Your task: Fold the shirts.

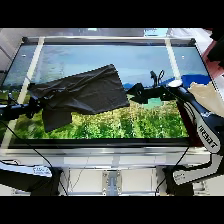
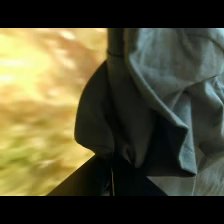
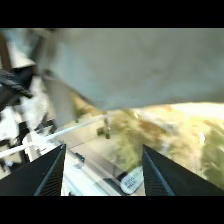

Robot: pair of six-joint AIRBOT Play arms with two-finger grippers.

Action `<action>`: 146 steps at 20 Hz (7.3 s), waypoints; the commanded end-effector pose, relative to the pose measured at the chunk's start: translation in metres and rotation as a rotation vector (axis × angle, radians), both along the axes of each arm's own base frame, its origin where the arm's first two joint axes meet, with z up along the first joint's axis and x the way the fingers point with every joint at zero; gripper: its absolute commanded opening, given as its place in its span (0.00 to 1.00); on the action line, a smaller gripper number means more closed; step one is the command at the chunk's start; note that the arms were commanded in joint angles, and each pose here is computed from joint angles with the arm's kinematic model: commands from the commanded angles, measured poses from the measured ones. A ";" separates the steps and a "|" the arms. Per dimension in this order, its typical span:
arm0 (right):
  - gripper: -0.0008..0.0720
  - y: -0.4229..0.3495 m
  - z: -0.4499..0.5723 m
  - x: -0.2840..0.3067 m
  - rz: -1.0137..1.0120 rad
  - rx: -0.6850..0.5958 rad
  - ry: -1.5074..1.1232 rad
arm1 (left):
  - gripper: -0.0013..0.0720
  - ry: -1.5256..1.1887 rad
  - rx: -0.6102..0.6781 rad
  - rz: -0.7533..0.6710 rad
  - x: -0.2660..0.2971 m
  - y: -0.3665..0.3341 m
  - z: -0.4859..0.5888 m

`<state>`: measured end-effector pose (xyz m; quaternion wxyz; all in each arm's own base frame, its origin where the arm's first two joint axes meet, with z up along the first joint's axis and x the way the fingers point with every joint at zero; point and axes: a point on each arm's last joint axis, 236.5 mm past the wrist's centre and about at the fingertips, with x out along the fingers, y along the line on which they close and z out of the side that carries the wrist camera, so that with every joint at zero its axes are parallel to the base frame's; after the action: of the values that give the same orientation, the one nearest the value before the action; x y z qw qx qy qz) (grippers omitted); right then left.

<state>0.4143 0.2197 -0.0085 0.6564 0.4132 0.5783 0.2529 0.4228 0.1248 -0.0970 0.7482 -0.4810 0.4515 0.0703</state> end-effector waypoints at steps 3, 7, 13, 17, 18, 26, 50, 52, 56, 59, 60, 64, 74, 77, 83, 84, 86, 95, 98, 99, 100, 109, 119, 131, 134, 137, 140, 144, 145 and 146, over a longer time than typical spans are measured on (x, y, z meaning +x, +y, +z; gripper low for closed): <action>0.77 0.001 -0.058 -0.003 -0.240 -0.047 0.144 | 0.03 -0.039 -0.011 -0.071 0.007 -0.008 0.018; 0.77 -0.005 -0.072 0.012 -0.372 -0.071 0.152 | 0.03 -0.063 -0.003 -0.085 0.014 -0.005 0.030; 0.77 0.007 -0.103 0.016 -0.444 -0.054 0.224 | 0.03 -0.068 -0.006 -0.116 0.013 -0.009 0.032; 0.37 0.001 -0.098 0.034 -0.540 -0.013 0.219 | 0.03 -0.067 -0.009 -0.118 0.013 -0.010 0.032; 0.05 0.002 -0.093 0.039 -0.537 0.001 0.196 | 0.03 -0.066 -0.013 -0.122 0.012 -0.011 0.032; 0.05 0.004 0.077 0.088 -0.202 -0.027 -0.516 | 0.03 -0.363 -0.096 -0.367 0.031 -0.054 0.140; 0.05 -0.217 0.465 -0.131 -0.484 -1.043 -1.311 | 0.03 -1.063 0.772 -0.410 -0.147 -0.164 0.571; 0.05 -0.210 0.393 -0.060 -0.340 -1.084 -1.104 | 0.03 -0.943 0.658 -0.469 -0.116 -0.149 0.528; 0.05 -0.189 0.220 0.042 -0.099 -1.082 -0.771 | 0.03 -0.595 0.515 -0.589 -0.034 -0.137 0.372; 0.05 -0.175 0.129 0.092 -0.044 -1.046 -0.690 | 0.03 -0.342 0.684 -0.603 0.028 -0.119 0.242; 0.05 -0.173 0.107 0.107 -0.038 -1.044 -0.683 | 0.03 -0.280 0.745 -0.551 0.050 -0.104 0.211; 0.05 -0.175 0.072 0.149 -0.138 -1.002 -0.710 | 0.03 -0.225 0.764 -0.401 0.108 -0.076 0.139; 0.05 -0.207 0.047 0.109 -0.007 -1.042 -0.477 | 0.03 0.123 0.538 -0.699 0.032 -0.114 0.072; 0.05 -0.199 0.018 0.087 0.046 -1.001 -0.390 | 0.03 0.163 0.463 -0.749 0.012 -0.131 0.057; 0.05 -0.177 -0.036 0.061 0.060 -0.889 -0.306 | 0.03 0.218 0.425 -0.803 -0.010 -0.151 0.033; 0.05 -0.176 -0.042 0.058 0.058 -0.883 -0.298 | 0.03 0.221 0.428 -0.801 -0.010 -0.152 0.031; 0.05 -0.175 -0.050 0.053 0.063 -0.879 -0.281 | 0.03 0.224 0.426 -0.792 -0.010 -0.152 0.030; 0.60 -0.185 -0.044 0.021 0.148 -0.914 -0.182 | 0.63 0.265 0.387 -0.901 -0.045 -0.159 0.059; 0.64 -0.221 -0.008 -0.004 0.174 -1.047 -0.158 | 0.62 0.126 0.484 -0.885 -0.047 -0.156 0.118; 0.64 -0.229 0.007 -0.007 0.136 -1.052 -0.167 | 0.62 0.096 0.507 -0.875 -0.056 -0.155 0.135; 0.64 -0.234 0.018 -0.009 0.099 -1.037 -0.179 | 0.62 0.096 0.537 -0.870 -0.069 -0.149 0.141; 0.64 -0.204 0.016 -0.043 0.012 -0.724 -0.195 | 0.62 0.353 0.238 -0.443 -0.228 -0.171 0.021; 0.64 -0.173 0.064 -0.032 0.005 -0.611 -0.386 | 0.62 0.364 0.101 -0.239 -0.233 -0.187 -0.016; 0.62 -0.174 0.081 -0.058 -0.022 -0.621 -0.341 | 0.03 0.285 0.031 -0.174 -0.216 -0.197 -0.014; 0.62 -0.190 0.026 -0.111 -0.050 -0.583 -0.034 | 0.03 0.278 0.039 -0.199 -0.217 -0.198 -0.014; 0.63 -0.184 -0.007 -0.144 -0.172 -0.357 0.162 | 0.03 0.270 0.048 -0.218 -0.217 -0.198 -0.014; 0.63 -0.186 -0.031 -0.147 -0.333 -0.267 0.251 | 0.03 0.269 0.048 -0.218 -0.217 -0.198 -0.014; 0.62 -0.179 -0.061 -0.148 -0.440 -0.227 0.306 | 0.03 0.268 0.050 -0.219 -0.216 -0.198 -0.014; 0.62 -0.179 -0.067 -0.146 -0.472 -0.211 0.313 | 0.03 0.265 0.053 -0.223 -0.216 -0.198 -0.014; 0.62 -0.181 -0.074 -0.145 -0.501 -0.211 0.318 | 0.03 0.265 0.053 -0.224 -0.216 -0.198 -0.014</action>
<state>0.2655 0.0404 -0.0636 0.6506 0.4643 0.6008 -0.0119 0.2063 -0.0735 -0.1108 0.6958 -0.3970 0.5952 0.0635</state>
